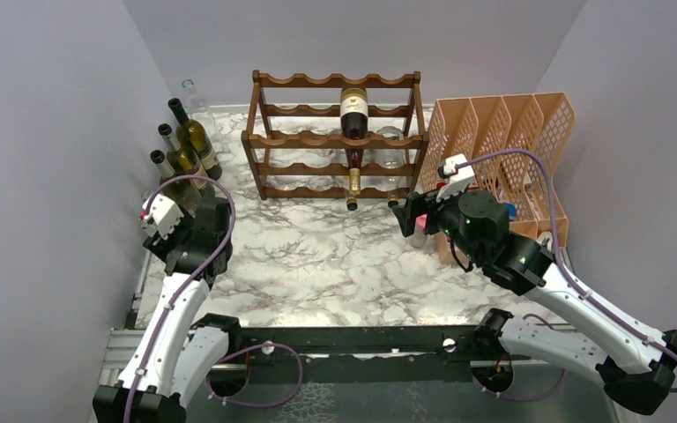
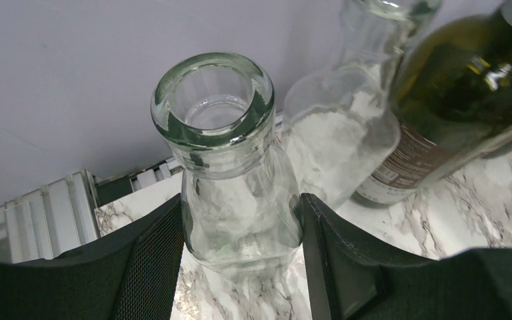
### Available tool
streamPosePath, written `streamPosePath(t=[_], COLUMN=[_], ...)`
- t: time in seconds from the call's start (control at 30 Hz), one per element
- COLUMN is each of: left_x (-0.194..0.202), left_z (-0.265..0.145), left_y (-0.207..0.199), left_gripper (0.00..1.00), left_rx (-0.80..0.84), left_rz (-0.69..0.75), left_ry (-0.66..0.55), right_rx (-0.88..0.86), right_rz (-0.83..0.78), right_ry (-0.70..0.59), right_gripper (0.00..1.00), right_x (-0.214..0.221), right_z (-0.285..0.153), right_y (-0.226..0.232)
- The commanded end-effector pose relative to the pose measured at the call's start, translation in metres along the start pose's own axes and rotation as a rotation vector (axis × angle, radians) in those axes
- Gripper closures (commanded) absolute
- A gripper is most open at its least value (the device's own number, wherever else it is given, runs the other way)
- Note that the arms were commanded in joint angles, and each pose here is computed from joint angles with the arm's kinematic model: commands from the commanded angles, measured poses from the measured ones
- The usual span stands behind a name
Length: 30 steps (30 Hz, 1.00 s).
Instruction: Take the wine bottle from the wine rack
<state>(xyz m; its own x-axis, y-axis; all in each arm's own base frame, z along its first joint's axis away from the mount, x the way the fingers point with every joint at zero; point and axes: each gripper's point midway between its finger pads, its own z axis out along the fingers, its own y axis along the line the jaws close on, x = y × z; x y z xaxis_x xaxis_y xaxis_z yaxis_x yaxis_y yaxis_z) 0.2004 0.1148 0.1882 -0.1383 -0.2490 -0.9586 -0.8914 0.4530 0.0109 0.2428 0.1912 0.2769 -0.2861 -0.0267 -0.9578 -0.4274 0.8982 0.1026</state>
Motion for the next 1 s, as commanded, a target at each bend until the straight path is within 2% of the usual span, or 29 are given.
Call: streamPosePath(t=[0.0,0.27,0.5,0.6,0.67,0.97], left_x=[-0.01,-0.015,-0.005,0.002,0.004,-0.006], left_z=[0.013,0.035,0.054,0.055,0.055,0.052], left_y=[0.003,0.012,0.012,0.011,0.011,0.009], left_gripper=[1.0,1.0,1.0,0.89,0.85,0.48], left_rx=[-0.035,-0.116,-0.158,-0.149,-0.143,-0.108], left_rz=[-0.08,-0.148,-0.172,-0.168,-0.159,-0.118], left_ry=[-0.007,-0.024,0.018,0.035,0.041,0.038], right_rx=[-0.025,-0.04,-0.046,-0.044,-0.044,-0.051], right_rz=[0.006,0.009,0.007,0.011,0.01,0.01], right_ry=[-0.022,-0.018,-0.011,-0.016,-0.018,-0.018], right_gripper=[0.04,0.04,0.04,0.04,0.04,0.04], right_x=[-0.004,-0.001,0.001,0.001,0.0,-0.001], right_z=[0.001,0.003,0.003,0.003,0.003,0.003], right_y=[0.005,0.008,0.009,0.008,0.008,0.01])
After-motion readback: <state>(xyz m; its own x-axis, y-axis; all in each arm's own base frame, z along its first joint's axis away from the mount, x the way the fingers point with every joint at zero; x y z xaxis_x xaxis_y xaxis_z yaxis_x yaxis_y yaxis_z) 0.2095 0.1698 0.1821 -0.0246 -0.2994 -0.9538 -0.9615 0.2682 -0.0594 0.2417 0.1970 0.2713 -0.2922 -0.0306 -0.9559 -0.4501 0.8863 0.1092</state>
